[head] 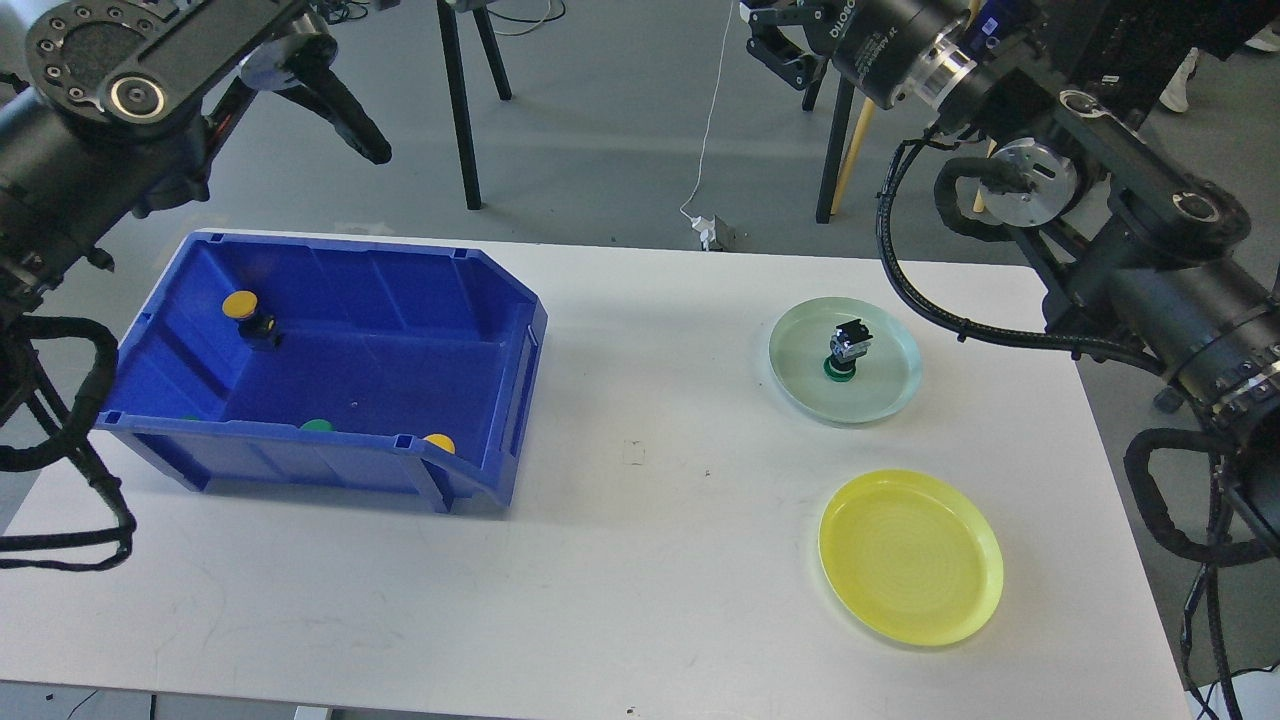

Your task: Pass button and place on color plate

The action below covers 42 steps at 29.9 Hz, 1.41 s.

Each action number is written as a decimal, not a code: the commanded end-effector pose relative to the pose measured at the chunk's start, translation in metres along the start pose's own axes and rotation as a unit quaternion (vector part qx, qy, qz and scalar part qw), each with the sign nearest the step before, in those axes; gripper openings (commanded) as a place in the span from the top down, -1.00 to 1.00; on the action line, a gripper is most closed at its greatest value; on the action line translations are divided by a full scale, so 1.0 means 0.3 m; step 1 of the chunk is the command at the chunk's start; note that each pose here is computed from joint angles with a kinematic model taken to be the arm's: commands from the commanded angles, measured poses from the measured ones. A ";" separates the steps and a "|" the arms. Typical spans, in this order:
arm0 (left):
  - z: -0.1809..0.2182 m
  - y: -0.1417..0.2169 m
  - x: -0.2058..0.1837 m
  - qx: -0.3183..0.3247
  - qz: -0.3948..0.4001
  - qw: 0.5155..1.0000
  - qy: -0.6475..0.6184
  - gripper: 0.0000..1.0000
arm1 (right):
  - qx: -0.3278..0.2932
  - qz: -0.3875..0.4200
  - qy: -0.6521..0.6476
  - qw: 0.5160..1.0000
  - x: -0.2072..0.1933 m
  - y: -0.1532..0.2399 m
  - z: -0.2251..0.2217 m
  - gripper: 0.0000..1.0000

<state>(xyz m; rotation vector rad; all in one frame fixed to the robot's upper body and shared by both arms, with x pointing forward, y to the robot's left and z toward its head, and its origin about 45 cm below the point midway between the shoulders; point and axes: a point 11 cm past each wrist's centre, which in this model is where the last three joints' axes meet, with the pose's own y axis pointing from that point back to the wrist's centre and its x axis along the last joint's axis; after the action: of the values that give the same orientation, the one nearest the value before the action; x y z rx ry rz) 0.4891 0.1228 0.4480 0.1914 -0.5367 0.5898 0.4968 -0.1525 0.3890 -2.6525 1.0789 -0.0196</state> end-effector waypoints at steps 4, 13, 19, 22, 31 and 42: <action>-0.003 -0.001 -0.001 0.001 0.000 1.000 0.001 0.44 | 0.006 -0.007 -0.006 1.000 -0.029 -0.026 -0.004 -0.83; -0.021 0.009 0.019 0.004 0.012 1.000 0.014 0.44 | 0.008 -0.013 -0.011 1.000 -0.052 -0.040 0.006 -0.54; -0.021 0.010 0.021 0.003 0.013 1.000 0.018 0.44 | 0.011 -0.014 -0.011 1.000 -0.052 -0.041 0.001 -0.08; -0.024 0.010 0.020 0.001 0.014 1.000 0.023 0.44 | 0.013 -0.016 -0.009 1.000 -0.054 -0.045 -0.007 0.24; -0.027 0.009 0.017 0.000 0.014 0.999 0.030 0.43 | 0.015 -0.022 -0.008 1.000 -0.059 -0.049 -0.015 0.70; -0.053 0.015 0.033 0.021 0.023 0.999 0.035 -0.92 | 0.015 -0.022 -0.008 1.000 -0.057 -0.049 -0.015 0.72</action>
<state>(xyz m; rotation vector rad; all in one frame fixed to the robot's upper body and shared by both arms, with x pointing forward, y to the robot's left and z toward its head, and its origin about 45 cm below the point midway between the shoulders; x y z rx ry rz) 0.4988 0.1361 0.4430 0.1767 -0.4700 0.6450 0.4938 -0.1312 0.3985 -2.6471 1.0065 -0.0231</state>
